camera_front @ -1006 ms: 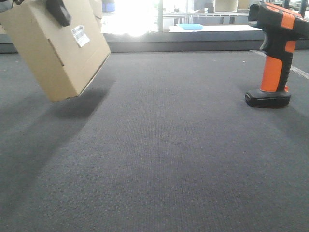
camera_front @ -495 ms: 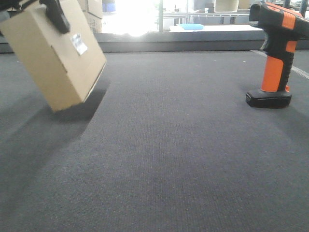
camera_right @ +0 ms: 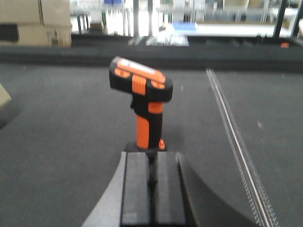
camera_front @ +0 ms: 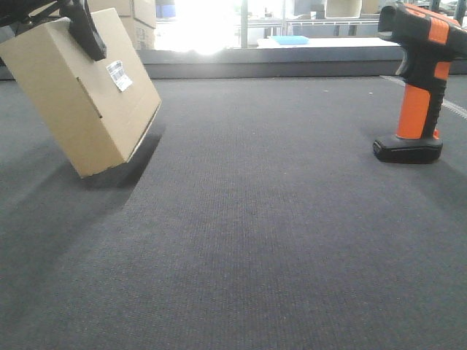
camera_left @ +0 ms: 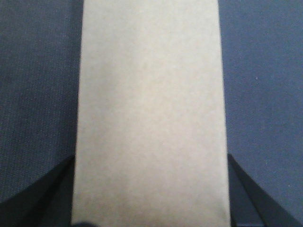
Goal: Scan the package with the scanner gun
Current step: 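Grasp the orange scanner gun handle with the right gripper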
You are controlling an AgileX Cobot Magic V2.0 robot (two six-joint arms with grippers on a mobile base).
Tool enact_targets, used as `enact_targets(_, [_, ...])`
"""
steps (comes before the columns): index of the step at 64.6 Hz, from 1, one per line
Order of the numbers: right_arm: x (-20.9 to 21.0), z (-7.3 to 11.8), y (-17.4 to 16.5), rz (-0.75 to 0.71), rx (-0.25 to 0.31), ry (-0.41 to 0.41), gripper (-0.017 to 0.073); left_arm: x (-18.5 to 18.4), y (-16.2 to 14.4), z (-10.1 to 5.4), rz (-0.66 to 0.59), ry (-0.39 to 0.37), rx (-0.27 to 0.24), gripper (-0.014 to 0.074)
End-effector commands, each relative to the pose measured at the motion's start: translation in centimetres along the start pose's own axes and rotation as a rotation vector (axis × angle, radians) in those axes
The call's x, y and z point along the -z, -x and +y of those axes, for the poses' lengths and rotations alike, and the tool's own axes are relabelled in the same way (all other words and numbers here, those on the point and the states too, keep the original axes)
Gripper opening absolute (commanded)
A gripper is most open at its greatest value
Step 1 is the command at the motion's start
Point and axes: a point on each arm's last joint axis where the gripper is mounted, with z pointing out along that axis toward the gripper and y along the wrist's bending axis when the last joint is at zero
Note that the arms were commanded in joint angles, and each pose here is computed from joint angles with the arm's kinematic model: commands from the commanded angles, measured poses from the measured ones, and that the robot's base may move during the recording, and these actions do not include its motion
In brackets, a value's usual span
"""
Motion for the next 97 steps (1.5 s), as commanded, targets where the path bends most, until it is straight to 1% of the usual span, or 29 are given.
enact_targets(1, [-1.2, 0.0, 1.1, 0.064, -0.001, -0.005, -0.016, 0.6, 0.3, -0.3, -0.036, -0.017, 0.01, 0.016])
enact_targets(11, [-4.3, 0.0, 1.9, 0.183, -0.004, -0.014, -0.016, 0.6, 0.4, -0.4, -0.038, -0.017, 0.01, 0.016])
enact_targets(28, [-8.1, -0.3, 2.1, 0.129, -0.005, -0.031, -0.016, 0.6, 0.4, -0.4, -0.045, -0.019, 0.01, 0.016])
enact_targets(43, [-10.9, -0.5, 0.6, 0.203, -0.006, -0.043, -0.016, 0.6, 0.6, -0.4, -0.062, -0.021, 0.01, 0.016])
enact_targets(51, [-13.1, -0.7, 0.2, 0.16, -0.003, -0.051, -0.016, 0.6, 0.6, -0.4, -0.062, -0.021, 0.01, 0.016])
enact_targets(63, [-15.9, -1.0, -1.5, 0.162, 0.002, -0.065, -0.016, 0.6, 0.6, -0.4, -0.062, -0.021, 0.01, 0.016])
enact_targets(72, [-17.5, -1.2, -1.9, 0.069, 0.01, -0.073, -0.016, 0.6, 0.6, -0.4, -0.062, -0.021, 0.01, 0.016])
enact_targets(79, [-18.7, -1.3, -3.1, 0.068, 0.023, -0.072, -0.016, 0.6, 0.6, -0.4, -0.062, -0.021, 0.01, 0.016])
enact_targets(82, [-19.3, -1.3, -3.7, 0.064, 0.008, -0.073, -0.016, 0.6, 0.6, -0.4, -0.062, -0.021, 0.01, 0.016])
enact_targets(86, [-20.1, -1.2, -4.3, 0.027, -0.057, -0.059, -0.016, 0.6, 0.6, -0.4, -0.062, -0.021, 0.01, 0.016])
enact_targets(91, [-20.8, -0.7, -5.2, 0.009, -0.053, -0.023, -0.016, 0.6, 0.6, -0.4, -0.062, -0.021, 0.01, 0.016])
enact_targets(97, [-21.5, -0.5, -6.3, 0.003, -0.054, -0.009, -0.016, 0.6, 0.6, -0.4, -0.062, -0.021, 0.01, 0.016])
